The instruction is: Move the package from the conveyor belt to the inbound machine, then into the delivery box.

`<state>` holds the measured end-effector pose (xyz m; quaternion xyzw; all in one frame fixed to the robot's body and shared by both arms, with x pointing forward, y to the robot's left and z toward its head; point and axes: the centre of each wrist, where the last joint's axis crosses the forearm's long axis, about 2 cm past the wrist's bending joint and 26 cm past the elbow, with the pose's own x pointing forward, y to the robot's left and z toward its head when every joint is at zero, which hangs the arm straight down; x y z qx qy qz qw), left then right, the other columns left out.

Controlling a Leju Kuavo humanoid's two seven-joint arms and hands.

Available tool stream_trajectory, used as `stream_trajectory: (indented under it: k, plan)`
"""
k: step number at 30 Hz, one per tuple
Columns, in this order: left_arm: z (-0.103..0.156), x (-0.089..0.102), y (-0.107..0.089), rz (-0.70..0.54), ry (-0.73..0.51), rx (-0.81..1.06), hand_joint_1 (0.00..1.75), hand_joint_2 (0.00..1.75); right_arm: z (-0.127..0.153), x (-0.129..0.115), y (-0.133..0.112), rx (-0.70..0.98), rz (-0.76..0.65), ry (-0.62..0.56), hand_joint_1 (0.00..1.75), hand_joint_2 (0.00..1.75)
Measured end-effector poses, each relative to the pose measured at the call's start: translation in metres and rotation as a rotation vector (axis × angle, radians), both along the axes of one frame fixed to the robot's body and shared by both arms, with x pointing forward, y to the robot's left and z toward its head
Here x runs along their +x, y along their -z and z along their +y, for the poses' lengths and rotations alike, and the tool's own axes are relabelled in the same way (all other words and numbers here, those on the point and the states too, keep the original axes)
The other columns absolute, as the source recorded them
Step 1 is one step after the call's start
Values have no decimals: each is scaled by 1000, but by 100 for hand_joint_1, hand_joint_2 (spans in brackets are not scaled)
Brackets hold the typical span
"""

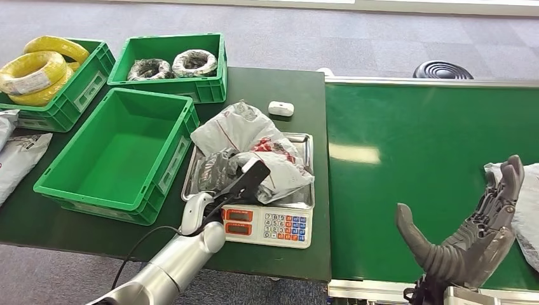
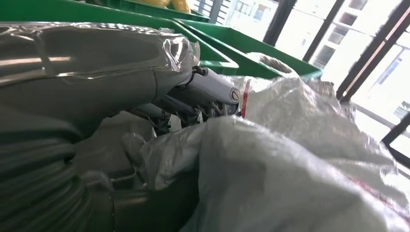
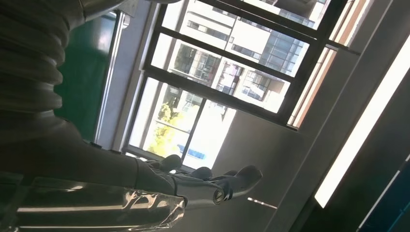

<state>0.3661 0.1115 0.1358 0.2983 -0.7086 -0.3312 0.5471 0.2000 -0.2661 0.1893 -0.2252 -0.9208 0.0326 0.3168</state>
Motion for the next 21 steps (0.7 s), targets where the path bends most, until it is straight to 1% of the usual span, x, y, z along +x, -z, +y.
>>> stream_trajectory:
  k: [4, 7, 9, 14, 16, 19, 21]
  plan:
    - [27, 7, -8, -65, -62, -15, 175, 175, 2, 1, 6, -4, 28, -9, 0, 175]
    - [43, 9, -21, -136, -96, -33, 175, 175, 3, 1, 9, -6, 39, -9, 0, 175]
    - [56, 12, -39, -210, -122, -51, 175, 175, 3, 0, 11, -11, 50, -7, 0, 175]
    - [94, 15, -95, -398, -200, -61, 175, 175, 3, -6, 17, -20, 76, 1, 0, 175]
    - [109, 14, -113, -455, -232, -62, 175, 175, 3, -8, 18, -22, 85, 3, 0, 175]
    - [128, 12, -132, -516, -283, -67, 175, 175, 2, -11, 21, -26, 98, 7, 0, 175]
    - [143, 11, -139, -530, -319, -62, 175, 175, 2, -12, 22, -30, 109, 12, 0, 175]
